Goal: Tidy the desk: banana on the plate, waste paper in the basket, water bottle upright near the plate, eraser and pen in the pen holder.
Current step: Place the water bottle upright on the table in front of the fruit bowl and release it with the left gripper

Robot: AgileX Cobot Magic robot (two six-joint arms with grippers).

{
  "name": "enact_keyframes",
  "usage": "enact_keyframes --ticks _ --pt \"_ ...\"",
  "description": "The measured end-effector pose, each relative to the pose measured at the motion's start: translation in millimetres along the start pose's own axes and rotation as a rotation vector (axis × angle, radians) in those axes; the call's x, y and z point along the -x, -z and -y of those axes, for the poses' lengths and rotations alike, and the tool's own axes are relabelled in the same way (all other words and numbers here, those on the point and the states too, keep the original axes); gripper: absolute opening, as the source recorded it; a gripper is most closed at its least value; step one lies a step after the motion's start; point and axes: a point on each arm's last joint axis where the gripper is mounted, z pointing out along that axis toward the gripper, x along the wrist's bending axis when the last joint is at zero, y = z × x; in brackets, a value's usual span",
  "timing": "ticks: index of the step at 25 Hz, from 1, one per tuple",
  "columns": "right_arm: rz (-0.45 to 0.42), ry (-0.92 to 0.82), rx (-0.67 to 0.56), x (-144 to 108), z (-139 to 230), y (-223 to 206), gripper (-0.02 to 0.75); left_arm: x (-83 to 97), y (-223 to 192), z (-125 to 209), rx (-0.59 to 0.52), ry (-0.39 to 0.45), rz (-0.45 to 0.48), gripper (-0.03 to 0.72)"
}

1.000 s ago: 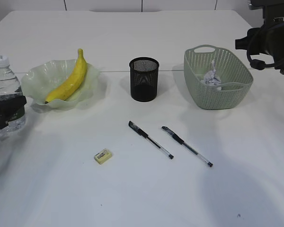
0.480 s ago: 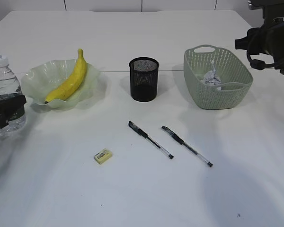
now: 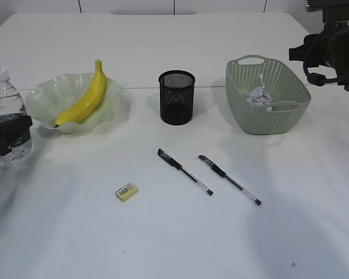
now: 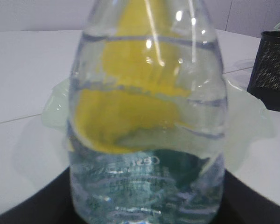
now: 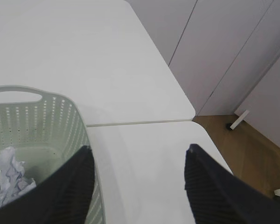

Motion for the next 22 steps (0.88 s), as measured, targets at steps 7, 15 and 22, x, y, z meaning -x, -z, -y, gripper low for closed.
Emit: enact_keyframes --ticks 7,15,22 --pt "0.0 0.003 0.002 0.0 -0.2 0.0 0.461 -3.0 -0.2 1.0 0.005 0.013 -0.036 0.418" --pt "0.0 0.003 0.002 0.0 -0.2 0.0 0.461 -4.8 -0.1 1.0 0.005 0.018 -0.057 0.419" --pt "0.0 0.003 0.002 0.0 -0.2 0.0 0.461 -6.1 -0.1 0.7 0.009 0.021 -0.072 0.416"
